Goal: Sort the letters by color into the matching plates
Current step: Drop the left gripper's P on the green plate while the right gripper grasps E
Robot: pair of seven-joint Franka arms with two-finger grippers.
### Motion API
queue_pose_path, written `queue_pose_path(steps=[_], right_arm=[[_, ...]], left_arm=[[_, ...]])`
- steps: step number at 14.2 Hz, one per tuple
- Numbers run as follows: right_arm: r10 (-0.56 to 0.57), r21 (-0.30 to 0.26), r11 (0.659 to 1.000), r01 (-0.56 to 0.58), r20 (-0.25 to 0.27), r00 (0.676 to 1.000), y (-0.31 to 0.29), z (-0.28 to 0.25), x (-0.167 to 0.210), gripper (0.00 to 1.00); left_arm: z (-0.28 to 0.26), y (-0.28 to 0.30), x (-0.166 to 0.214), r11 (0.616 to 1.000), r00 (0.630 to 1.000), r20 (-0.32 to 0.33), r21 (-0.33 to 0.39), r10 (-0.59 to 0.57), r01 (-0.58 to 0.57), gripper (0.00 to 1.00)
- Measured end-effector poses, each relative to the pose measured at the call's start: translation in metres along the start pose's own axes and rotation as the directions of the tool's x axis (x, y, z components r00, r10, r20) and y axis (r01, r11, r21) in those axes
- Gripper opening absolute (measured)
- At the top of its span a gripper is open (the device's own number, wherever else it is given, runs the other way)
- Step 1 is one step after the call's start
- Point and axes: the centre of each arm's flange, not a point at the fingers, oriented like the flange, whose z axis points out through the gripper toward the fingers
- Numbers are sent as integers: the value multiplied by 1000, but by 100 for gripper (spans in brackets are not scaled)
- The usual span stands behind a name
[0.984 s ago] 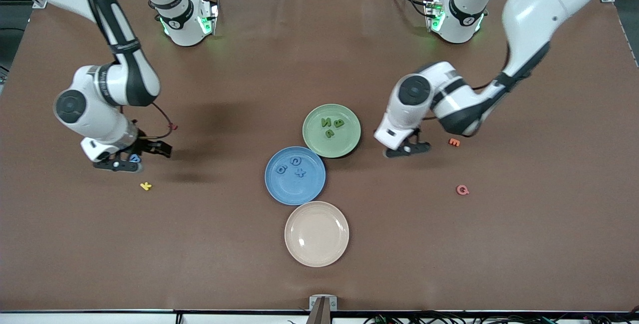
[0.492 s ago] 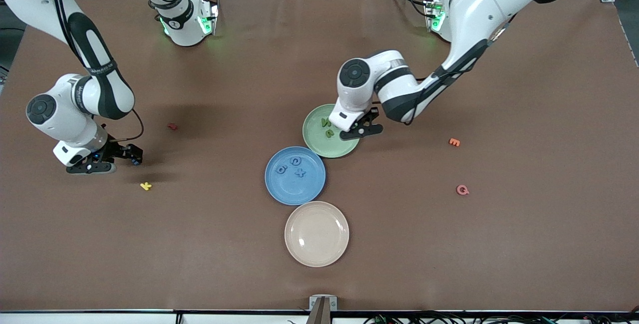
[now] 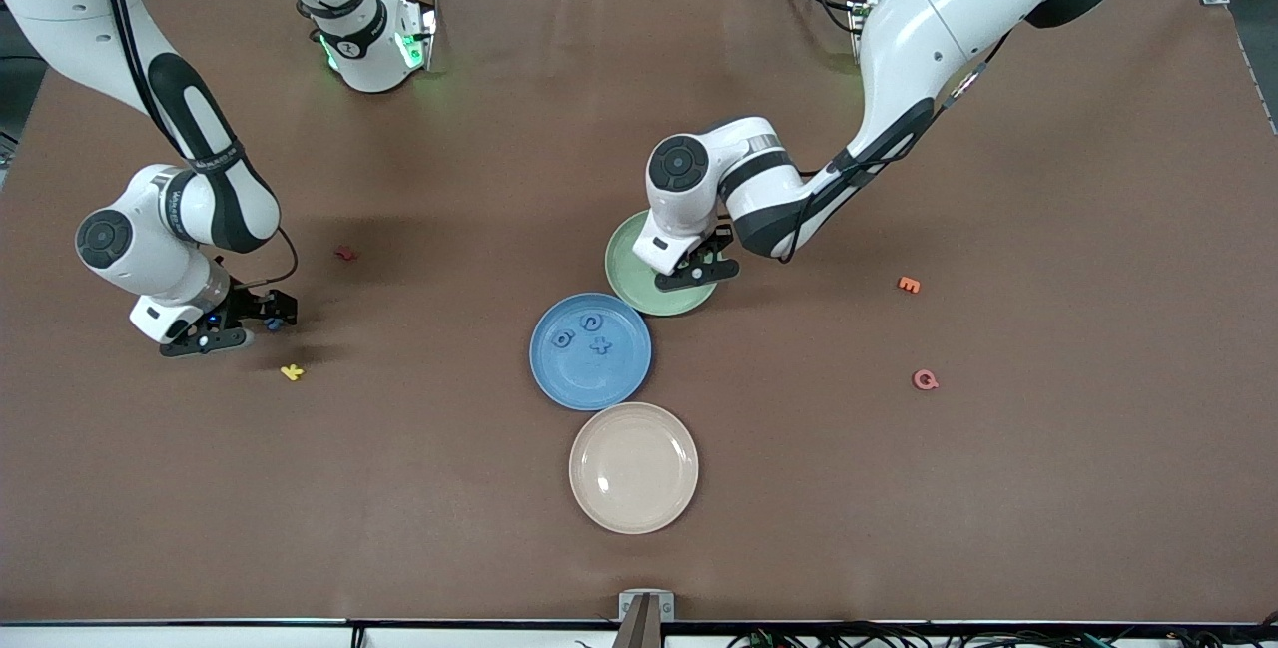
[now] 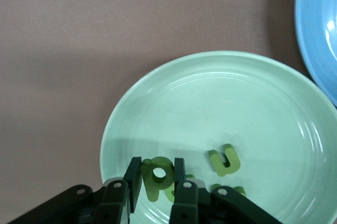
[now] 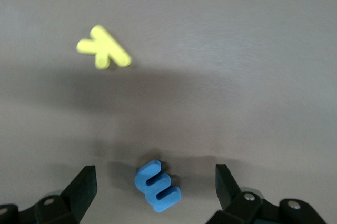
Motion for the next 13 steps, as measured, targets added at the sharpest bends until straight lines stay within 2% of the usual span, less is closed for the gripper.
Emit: queue_pose_path(steps=[1, 3, 7, 9, 10, 11, 12, 13], right_arm=[[-66, 4, 998, 66, 7, 998, 2, 2, -2, 100], [-128, 8, 992, 128, 12, 992, 6, 5, -5, 100], [-157, 12, 988, 157, 17, 988, 5, 6, -5, 100], [-165, 14, 986, 165, 18, 986, 5, 6, -5, 98], [-169, 15, 986, 168, 19, 986, 4, 7, -5, 93], [-172, 16, 985, 172, 20, 985, 4, 8, -5, 93], [-176, 17, 984, 176, 21, 984, 4, 9, -5, 88], [-180, 16, 984, 180, 21, 983, 4, 9, -5, 88]], left_arm=[[1, 2, 2, 1000, 1000, 0, -10, -2, 2, 29], [2, 6, 9, 999, 1000, -14, -33, -13, 12, 29], [10, 10, 14, 999, 999, -42, -44, -16, 14, 29], [6, 11, 18, 999, 999, -49, -52, -18, 16, 33], [4, 11, 21, 998, 998, -53, -55, -17, 14, 39], [2, 11, 22, 998, 998, -55, -57, -19, 16, 47], [2, 11, 23, 998, 998, -56, -59, -20, 17, 56], [1, 11, 24, 998, 998, -57, -60, -22, 18, 67]])
